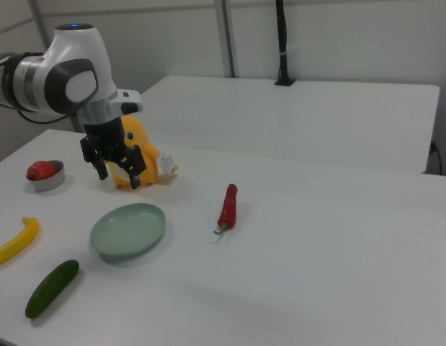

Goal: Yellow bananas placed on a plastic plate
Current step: 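Move the gripper across the table toward the yellow banana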

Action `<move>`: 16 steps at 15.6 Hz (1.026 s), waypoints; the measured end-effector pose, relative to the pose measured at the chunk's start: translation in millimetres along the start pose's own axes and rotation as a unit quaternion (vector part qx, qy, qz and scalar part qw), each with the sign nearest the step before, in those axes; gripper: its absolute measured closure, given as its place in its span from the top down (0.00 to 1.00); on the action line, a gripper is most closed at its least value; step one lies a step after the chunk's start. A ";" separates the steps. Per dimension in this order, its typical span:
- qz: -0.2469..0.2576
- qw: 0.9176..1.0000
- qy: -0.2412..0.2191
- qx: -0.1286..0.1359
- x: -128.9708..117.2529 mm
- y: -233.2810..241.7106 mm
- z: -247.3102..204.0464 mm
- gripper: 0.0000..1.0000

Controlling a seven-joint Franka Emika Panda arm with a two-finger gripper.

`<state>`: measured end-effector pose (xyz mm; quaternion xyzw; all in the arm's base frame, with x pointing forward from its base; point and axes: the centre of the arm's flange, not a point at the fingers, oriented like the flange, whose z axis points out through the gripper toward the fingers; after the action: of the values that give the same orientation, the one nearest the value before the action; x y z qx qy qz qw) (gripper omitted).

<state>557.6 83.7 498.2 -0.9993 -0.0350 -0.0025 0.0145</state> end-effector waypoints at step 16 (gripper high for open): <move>0.009 1.000 -0.009 -0.002 -18.0 -52.5 -9.8 1.00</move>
<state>535.9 134.5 509.3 -0.9995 -0.0264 0.0067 0.0126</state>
